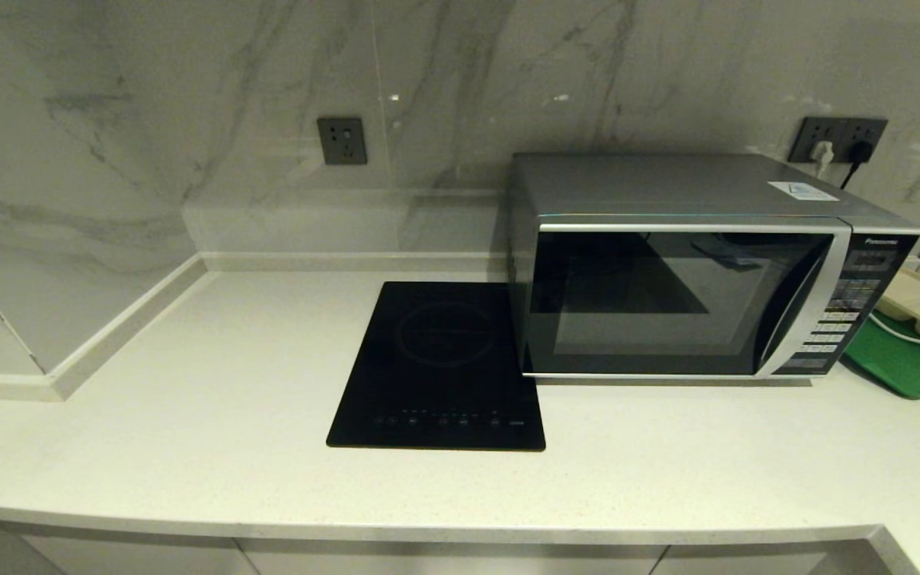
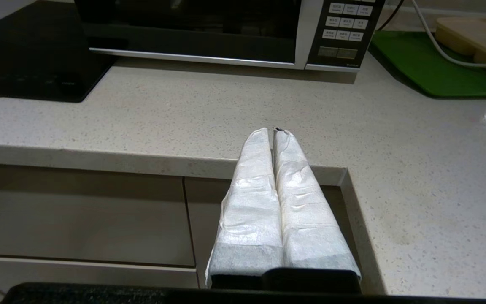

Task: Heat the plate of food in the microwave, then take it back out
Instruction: Open the microwave oven

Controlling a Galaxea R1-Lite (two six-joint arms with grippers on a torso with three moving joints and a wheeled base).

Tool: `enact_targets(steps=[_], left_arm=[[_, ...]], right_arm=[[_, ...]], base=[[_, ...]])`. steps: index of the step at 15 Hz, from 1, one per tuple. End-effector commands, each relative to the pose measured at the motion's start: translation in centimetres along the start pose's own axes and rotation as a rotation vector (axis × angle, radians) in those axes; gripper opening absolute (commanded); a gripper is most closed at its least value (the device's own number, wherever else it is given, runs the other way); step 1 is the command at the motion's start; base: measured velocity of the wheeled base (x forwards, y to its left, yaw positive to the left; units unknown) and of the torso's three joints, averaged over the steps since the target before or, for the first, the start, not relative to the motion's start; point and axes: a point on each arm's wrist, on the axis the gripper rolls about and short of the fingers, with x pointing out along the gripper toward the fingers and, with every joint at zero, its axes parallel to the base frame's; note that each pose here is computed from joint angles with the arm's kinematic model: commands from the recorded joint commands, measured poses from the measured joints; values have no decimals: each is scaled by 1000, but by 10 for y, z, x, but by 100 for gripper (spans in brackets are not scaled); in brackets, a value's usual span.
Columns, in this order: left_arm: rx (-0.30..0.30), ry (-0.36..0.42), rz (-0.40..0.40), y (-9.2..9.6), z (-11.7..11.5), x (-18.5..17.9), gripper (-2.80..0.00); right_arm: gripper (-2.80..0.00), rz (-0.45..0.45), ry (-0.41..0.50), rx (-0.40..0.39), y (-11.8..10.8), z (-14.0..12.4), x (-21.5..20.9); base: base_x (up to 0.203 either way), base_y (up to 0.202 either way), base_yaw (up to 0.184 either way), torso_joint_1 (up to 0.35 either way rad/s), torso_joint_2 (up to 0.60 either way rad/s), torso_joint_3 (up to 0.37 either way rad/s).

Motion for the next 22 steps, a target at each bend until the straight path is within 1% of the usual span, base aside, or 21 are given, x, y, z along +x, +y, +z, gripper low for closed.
enact_targets(steps=[1, 7, 9, 12, 15, 16, 17, 18, 19, 20, 21, 22], left_arm=[[-1, 0, 0, 0, 0, 0, -280], [-1, 0, 0, 0, 0, 0, -280], [-1, -1, 0, 0, 0, 0, -280], [-1, -1, 0, 0, 0, 0, -280], [-1, -1, 0, 0, 0, 0, -280], [-1, 0, 0, 0, 0, 0, -280], [-1, 0, 0, 0, 0, 0, -280], [-1, 0, 0, 0, 0, 0, -280], [-1, 0, 0, 0, 0, 0, -280], [-1, 0, 0, 0, 0, 0, -280], [-1, 0, 0, 0, 0, 0, -280], [-1, 0, 0, 0, 0, 0, -280]], right_arm=[[-280, -7, 1, 28, 0, 0, 0], [-280, -7, -1, 28, 0, 0, 0], [-280, -6, -1, 43, 0, 0, 0], [-280, -4, 1, 30, 0, 0, 0], [-280, -12, 2, 44, 0, 1, -1], [-280, -16, 42, 45, 0, 2, -2], [-280, -18, 69, 46, -1, 11, -6], [-280, -16, 93, 56, -1, 26, -8], [-280, -18, 142, 67, -1, 42, -6], [-280, -28, 218, 72, -2, 57, 3], [-280, -56, 296, 71, -2, 70, 16], [-280, -110, 362, 58, -3, 84, 31]], base=[[0, 0, 0, 0, 0, 0], [0, 0, 0, 0, 0, 0], [0, 0, 0, 0, 0, 0], [0, 0, 0, 0, 0, 0], [0, 0, 0, 0, 0, 0], [0, 0, 0, 0, 0, 0], [0, 0, 0, 0, 0, 0], [0, 0, 0, 0, 0, 0], [0, 0, 0, 0, 0, 0], [0, 0, 0, 0, 0, 0], [0, 0, 0, 0, 0, 0], [0, 0, 0, 0, 0, 0]])
